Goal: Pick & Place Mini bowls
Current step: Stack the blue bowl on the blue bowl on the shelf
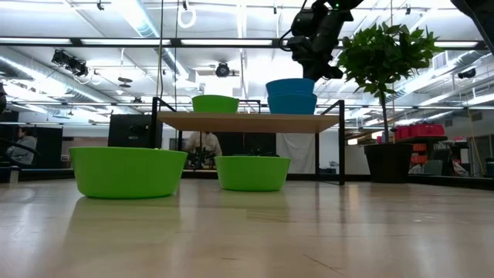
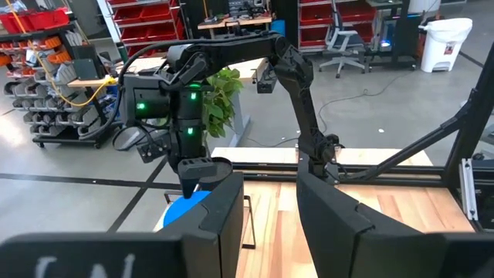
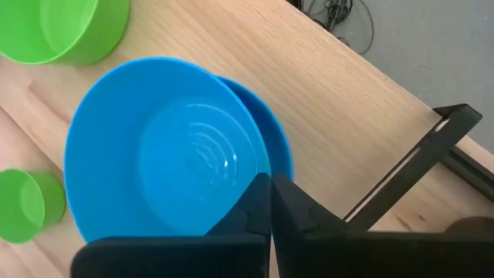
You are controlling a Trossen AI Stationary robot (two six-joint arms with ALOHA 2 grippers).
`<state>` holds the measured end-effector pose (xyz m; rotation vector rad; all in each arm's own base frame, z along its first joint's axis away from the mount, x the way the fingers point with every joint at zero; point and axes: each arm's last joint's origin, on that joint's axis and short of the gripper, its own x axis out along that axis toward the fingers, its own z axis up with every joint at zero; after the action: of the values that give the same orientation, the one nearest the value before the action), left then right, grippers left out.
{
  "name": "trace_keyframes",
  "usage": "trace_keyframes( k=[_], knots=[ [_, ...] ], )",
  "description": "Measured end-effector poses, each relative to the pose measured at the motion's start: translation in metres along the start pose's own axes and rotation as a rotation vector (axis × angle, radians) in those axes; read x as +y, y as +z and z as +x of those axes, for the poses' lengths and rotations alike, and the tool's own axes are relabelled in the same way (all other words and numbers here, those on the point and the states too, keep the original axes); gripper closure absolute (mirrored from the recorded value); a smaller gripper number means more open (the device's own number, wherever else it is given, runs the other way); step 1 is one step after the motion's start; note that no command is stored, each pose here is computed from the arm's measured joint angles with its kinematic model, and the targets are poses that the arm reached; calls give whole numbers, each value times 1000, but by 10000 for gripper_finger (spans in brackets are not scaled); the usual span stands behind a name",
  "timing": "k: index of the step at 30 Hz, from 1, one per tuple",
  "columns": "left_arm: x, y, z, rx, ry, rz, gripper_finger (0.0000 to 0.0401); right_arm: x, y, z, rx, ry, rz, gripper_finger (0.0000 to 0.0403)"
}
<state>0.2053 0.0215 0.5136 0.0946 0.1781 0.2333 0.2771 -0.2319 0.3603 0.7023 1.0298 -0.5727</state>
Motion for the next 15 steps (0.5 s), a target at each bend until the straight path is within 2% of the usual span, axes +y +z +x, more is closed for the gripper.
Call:
trace_keyframes(
  k=[6,15],
  knots=[
    [0,0,0,-3,0,0,275,0,0,0,1,0,-7,400],
    [0,1,0,-7,1,-8,275,0,0,0,-3,1,-15,355]
  ],
)
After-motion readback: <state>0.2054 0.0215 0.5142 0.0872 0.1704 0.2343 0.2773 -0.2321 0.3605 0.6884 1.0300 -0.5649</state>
